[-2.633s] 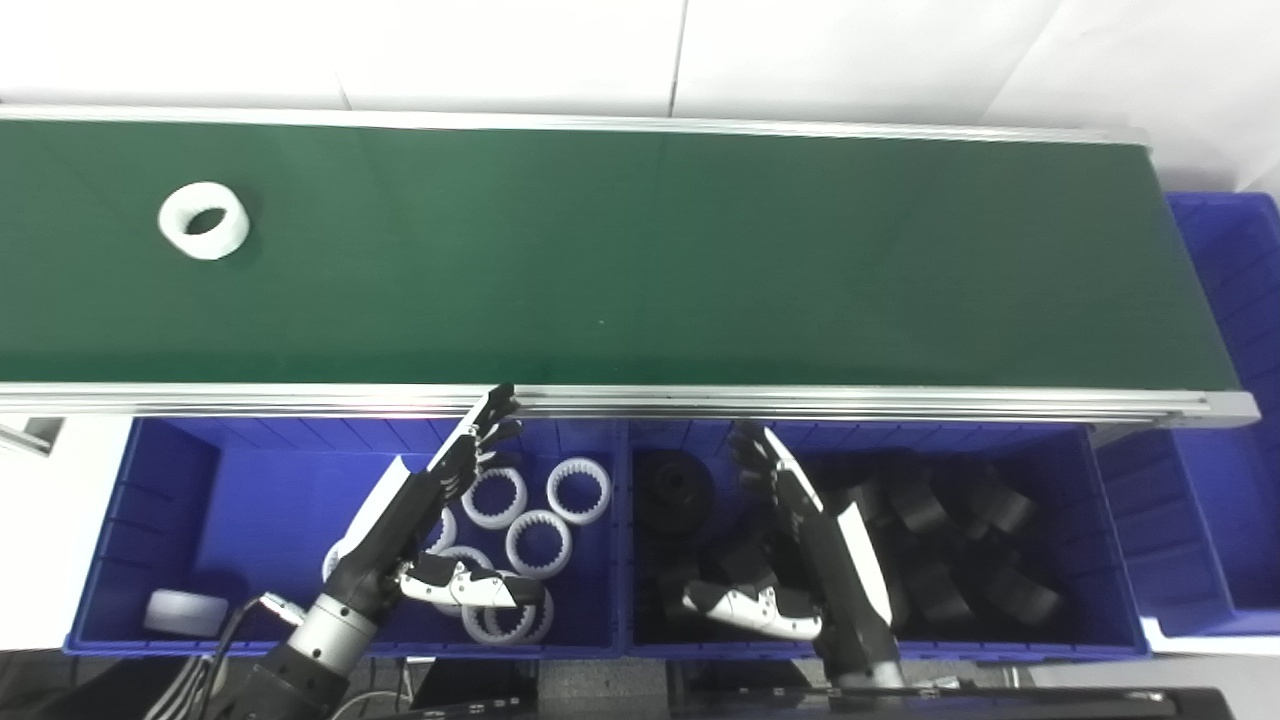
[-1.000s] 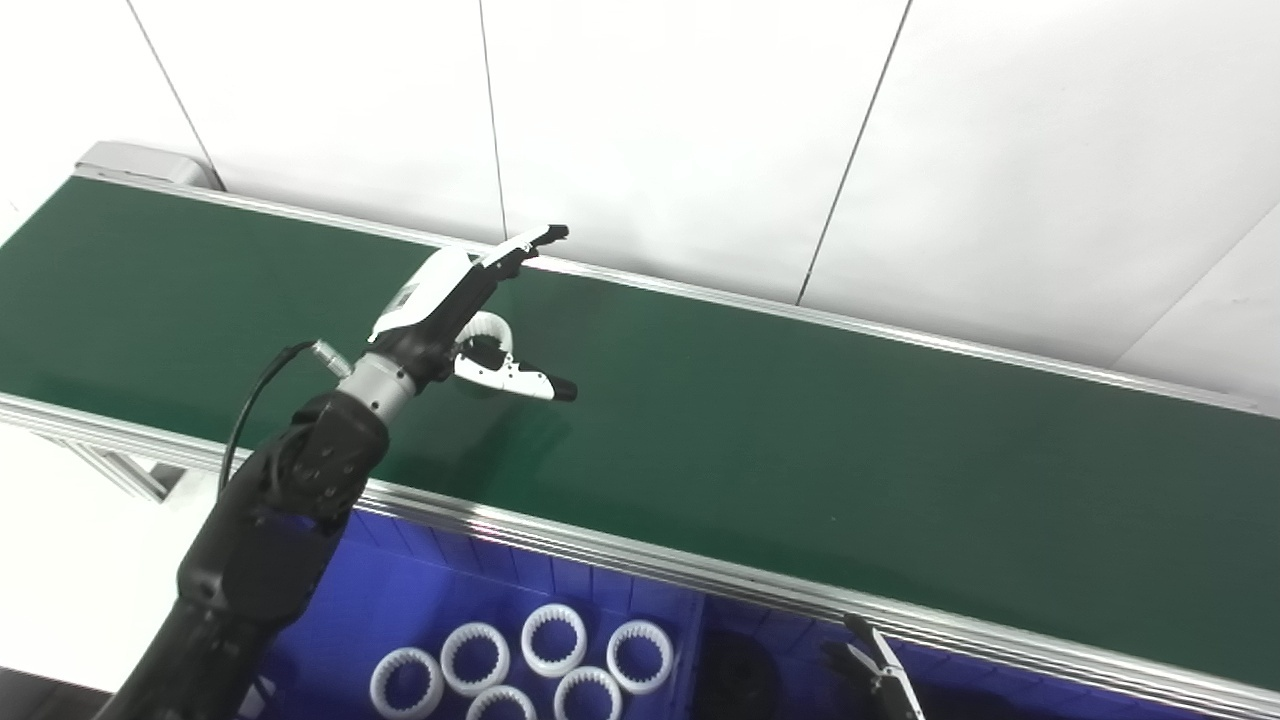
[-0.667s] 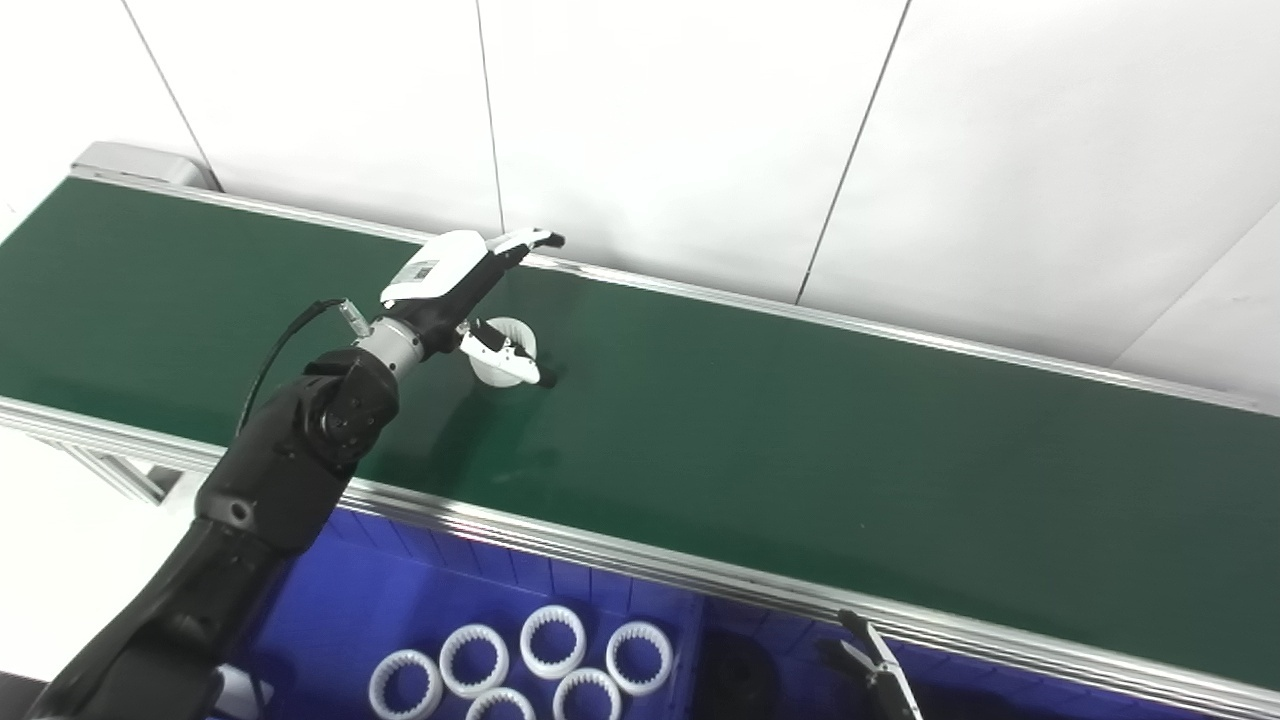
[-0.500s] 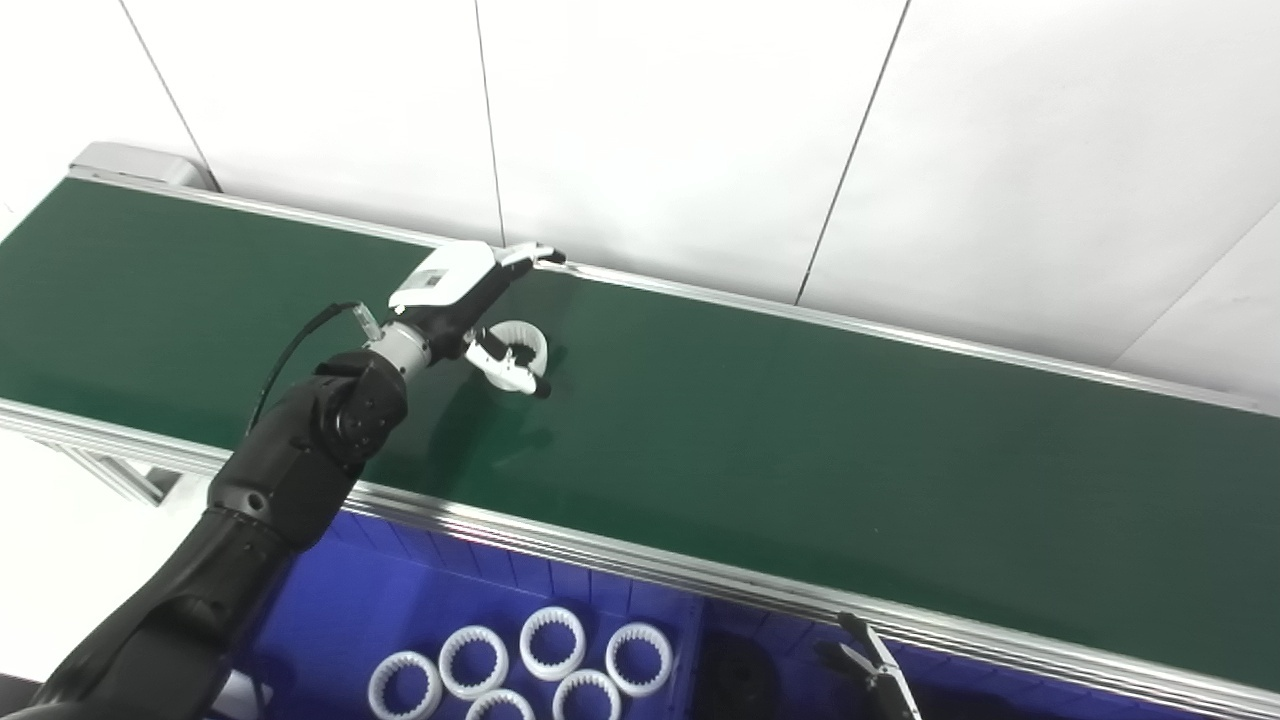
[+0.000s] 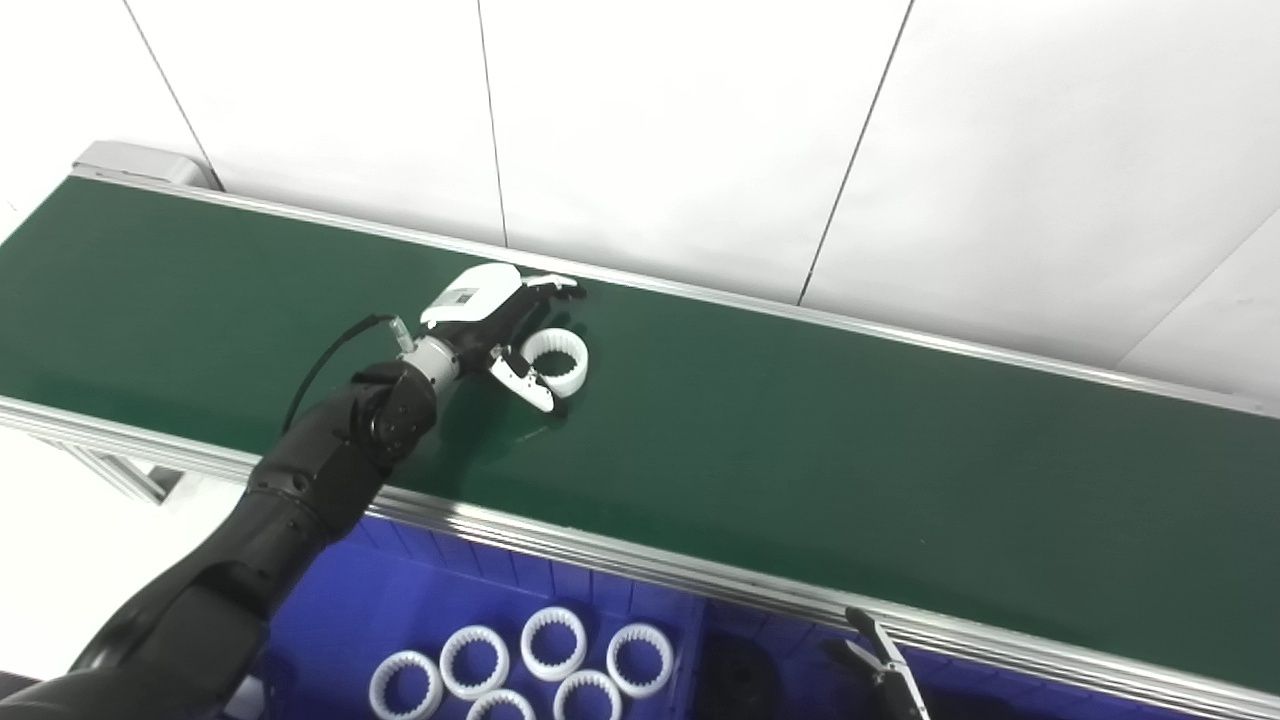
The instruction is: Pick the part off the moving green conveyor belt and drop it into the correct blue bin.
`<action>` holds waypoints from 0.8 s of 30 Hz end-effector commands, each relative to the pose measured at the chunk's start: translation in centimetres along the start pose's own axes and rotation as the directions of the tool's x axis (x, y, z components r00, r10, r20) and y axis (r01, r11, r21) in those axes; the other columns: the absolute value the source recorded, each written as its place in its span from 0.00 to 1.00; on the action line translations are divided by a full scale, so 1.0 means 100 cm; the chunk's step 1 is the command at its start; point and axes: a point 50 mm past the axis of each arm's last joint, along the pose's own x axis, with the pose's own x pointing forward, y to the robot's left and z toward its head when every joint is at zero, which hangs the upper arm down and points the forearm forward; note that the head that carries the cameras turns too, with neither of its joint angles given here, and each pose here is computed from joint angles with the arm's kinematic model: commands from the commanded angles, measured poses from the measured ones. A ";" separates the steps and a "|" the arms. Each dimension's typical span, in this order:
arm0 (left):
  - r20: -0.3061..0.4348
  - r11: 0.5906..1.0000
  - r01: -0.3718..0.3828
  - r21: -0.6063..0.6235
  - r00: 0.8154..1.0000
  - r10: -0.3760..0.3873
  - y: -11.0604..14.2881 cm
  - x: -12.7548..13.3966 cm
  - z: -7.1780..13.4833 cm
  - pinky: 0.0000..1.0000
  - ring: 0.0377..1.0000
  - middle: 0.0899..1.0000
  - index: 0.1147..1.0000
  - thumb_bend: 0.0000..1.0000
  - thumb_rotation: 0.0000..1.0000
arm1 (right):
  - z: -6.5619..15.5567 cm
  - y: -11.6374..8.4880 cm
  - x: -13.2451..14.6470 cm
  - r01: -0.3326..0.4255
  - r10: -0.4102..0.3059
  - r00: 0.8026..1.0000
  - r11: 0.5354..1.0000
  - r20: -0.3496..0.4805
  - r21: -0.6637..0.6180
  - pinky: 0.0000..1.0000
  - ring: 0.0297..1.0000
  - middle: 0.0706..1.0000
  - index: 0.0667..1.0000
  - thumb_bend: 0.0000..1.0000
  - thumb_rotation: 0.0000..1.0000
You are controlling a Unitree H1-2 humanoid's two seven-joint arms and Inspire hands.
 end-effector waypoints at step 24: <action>0.223 0.974 -0.202 -0.101 0.950 0.220 0.022 -0.033 0.034 0.43 0.38 0.46 0.48 0.50 0.00 | 0.016 -0.002 -0.001 0.027 -0.032 0.996 0.998 0.082 0.059 0.89 0.79 0.76 0.88 0.89 0.46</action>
